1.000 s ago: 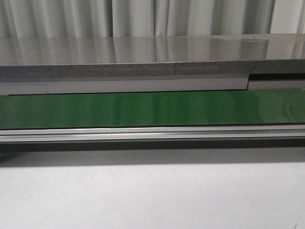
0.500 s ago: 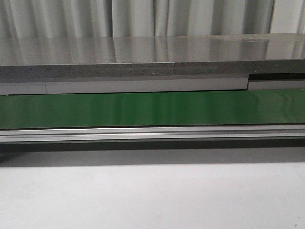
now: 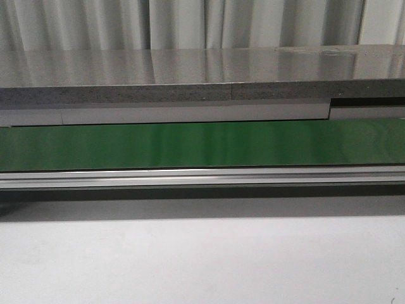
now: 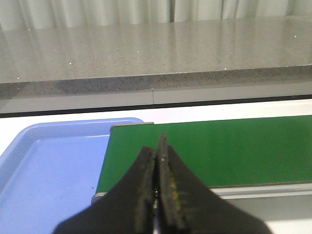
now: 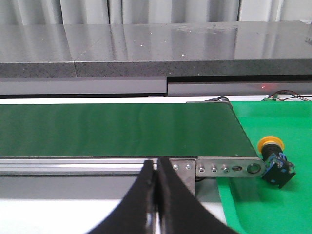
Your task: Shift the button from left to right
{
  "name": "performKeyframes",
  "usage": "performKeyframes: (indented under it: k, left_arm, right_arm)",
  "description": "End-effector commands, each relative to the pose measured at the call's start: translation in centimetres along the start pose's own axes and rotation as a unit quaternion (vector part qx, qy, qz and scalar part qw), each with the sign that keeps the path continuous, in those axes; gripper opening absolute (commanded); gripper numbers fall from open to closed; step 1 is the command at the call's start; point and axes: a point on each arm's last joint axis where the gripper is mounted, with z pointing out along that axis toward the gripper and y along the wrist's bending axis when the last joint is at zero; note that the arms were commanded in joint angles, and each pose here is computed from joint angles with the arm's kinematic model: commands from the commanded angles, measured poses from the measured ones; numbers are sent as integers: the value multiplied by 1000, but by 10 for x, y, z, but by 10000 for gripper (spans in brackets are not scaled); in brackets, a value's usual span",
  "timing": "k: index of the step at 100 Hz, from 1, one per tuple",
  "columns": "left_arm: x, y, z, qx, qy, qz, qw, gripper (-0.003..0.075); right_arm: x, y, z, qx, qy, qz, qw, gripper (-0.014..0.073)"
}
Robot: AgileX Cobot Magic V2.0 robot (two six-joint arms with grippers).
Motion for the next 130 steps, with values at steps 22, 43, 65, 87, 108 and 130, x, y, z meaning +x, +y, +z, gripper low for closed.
performKeyframes:
  k: [22, 43, 65, 87, 108, 130]
  left_arm:
    - [14, -4, -5, 23, -96, 5, 995, -20]
    - [43, -5, -10, 26, -101, -11, 994, -20]
    - [59, -5, -13, 26, -91, -10, 995, -20]
    - [57, -5, -16, 25, -109, -11, 994, -20]
    - [55, -5, -18, 25, -124, -11, 992, -20]
    - [55, -5, -18, 25, -124, -11, 992, -20]
  right_arm:
    - [-14, 0, -3, -1, -59, -6, 998, -68]
    - [-14, 0, -3, -1, -59, -6, 998, -68]
    - [-14, 0, -3, -1, -59, -6, 998, -68]
    - [-14, 0, -3, -1, -59, -6, 998, -68]
    - [-14, 0, -3, -1, -59, -6, 998, -68]
    - [-14, 0, -3, -1, -59, -6, 998, -68]
